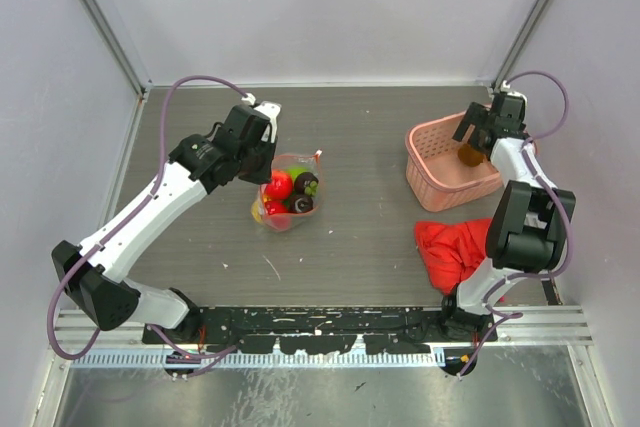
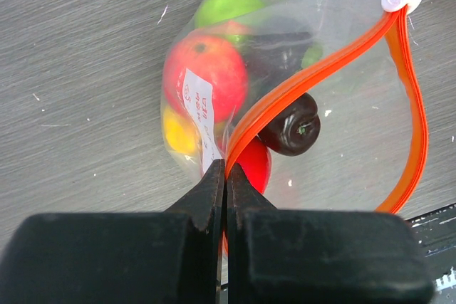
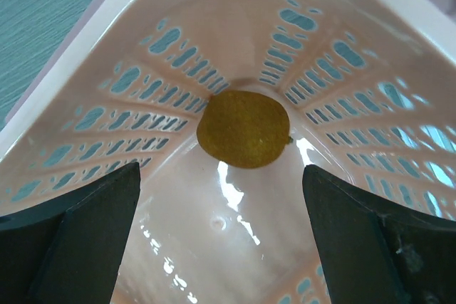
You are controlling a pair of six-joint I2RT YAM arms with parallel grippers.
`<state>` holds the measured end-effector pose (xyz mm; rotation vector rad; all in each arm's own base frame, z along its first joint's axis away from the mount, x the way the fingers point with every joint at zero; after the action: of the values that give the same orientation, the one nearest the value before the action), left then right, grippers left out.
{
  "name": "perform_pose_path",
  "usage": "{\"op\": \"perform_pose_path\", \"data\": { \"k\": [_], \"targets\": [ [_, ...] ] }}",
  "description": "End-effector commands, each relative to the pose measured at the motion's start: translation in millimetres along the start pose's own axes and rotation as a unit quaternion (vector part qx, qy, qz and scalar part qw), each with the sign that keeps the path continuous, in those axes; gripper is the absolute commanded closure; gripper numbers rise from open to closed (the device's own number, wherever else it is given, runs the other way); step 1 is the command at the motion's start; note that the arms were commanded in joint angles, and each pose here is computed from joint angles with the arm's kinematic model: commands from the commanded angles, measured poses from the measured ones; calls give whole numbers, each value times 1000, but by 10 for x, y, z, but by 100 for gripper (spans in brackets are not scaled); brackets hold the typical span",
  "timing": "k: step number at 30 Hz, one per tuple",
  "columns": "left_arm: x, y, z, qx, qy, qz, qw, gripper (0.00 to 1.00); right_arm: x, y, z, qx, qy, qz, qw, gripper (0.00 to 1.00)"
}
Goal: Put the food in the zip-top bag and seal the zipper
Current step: Pick up the fake fruit from the bin.
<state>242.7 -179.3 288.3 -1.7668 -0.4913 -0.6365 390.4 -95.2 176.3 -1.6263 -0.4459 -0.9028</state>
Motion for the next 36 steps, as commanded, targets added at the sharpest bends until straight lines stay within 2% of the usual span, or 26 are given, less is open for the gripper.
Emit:
{"op": "perform_pose_path", "data": {
  "k": [1,12,19,27,36],
  "targets": [
    [90,-56,1,-9,2,-31,999,100,111,198,44,28,-17,-43,999,0],
    [61,-55,17,-8,4,-29,1000,100,-122,449,99,50,-26,-45,997,1],
    [51,-45,23,-6,5,-28,1000,100,-288,586,118,62,-33,-28,997,5],
    [51,-45,20,-8,5,-28,1000,100,-317,460,212,109,-23,-27,993,11],
    [56,-49,18,-9,5,-30,1000,100,-293,567,120,57,-11,-24,998,14]
  ]
}}
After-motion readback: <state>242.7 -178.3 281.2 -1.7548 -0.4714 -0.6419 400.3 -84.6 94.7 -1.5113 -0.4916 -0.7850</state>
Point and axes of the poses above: each gripper's point midway between its finger pads, its own y axis out along the fingers, its own z axis along the line the jaws close on, x = y × z, the point moved 7 cm from there along -y, back along the fingers, and after that the axes turned 12 degrees about -y, right-handed, at the moved point
